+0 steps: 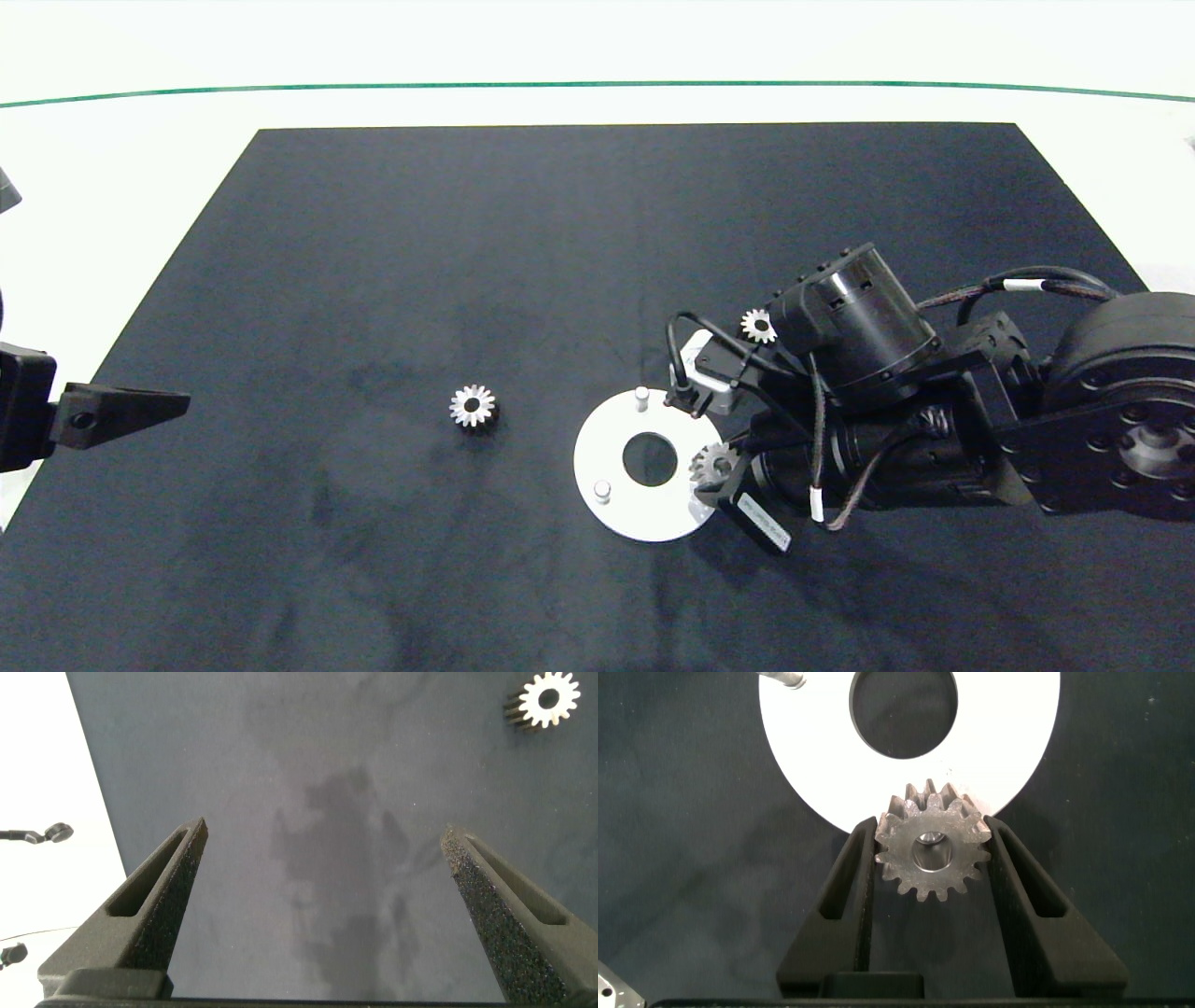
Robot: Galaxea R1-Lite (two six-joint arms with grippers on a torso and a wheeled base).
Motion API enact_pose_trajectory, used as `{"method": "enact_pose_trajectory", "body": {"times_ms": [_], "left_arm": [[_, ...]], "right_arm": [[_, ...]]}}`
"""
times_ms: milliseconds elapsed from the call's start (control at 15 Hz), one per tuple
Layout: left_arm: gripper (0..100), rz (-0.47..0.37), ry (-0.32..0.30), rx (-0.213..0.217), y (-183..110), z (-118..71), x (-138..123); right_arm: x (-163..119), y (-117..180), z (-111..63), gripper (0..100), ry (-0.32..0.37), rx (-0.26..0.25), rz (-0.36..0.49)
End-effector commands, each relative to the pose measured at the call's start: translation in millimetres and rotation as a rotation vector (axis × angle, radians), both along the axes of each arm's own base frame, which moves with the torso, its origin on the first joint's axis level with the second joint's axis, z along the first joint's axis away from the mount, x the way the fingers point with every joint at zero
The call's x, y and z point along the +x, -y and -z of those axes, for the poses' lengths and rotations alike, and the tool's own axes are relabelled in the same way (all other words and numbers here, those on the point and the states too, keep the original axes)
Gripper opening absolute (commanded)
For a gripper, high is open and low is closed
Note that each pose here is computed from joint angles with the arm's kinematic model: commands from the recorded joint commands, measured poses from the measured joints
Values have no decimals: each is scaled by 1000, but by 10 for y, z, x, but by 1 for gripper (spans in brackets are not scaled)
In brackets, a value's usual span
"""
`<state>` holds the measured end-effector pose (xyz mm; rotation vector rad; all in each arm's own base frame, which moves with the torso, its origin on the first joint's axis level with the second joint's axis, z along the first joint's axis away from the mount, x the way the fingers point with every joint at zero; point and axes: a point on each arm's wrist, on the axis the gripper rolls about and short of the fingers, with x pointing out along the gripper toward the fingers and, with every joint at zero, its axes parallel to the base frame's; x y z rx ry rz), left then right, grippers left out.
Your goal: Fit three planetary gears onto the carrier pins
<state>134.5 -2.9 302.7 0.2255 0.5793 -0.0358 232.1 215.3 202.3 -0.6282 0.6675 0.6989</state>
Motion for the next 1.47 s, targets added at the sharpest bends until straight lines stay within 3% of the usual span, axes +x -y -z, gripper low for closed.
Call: {"method": "enact_pose_trajectory", "body": {"times_ms": [67, 667, 733, 1267, 1467], "left_arm": [[100, -1, -1, 1, -1, -1, -9], [100, -2, -1, 1, -3, -3, -5], [100, -1, 1, 1, -1, -5, -10], [100, -6, 5, 0, -7, -17, -11], [100, -5, 5, 0, -5, -13, -20]], "right_arm": [[22, -24, 39, 0, -9, -8, -1], [23, -17, 24, 0, -4, -3, 3], [21, -15, 20, 100, -2, -3, 4], [18, -20, 28, 100, 4, -14, 10], [-47, 80, -128, 100, 40, 19, 21]]}}
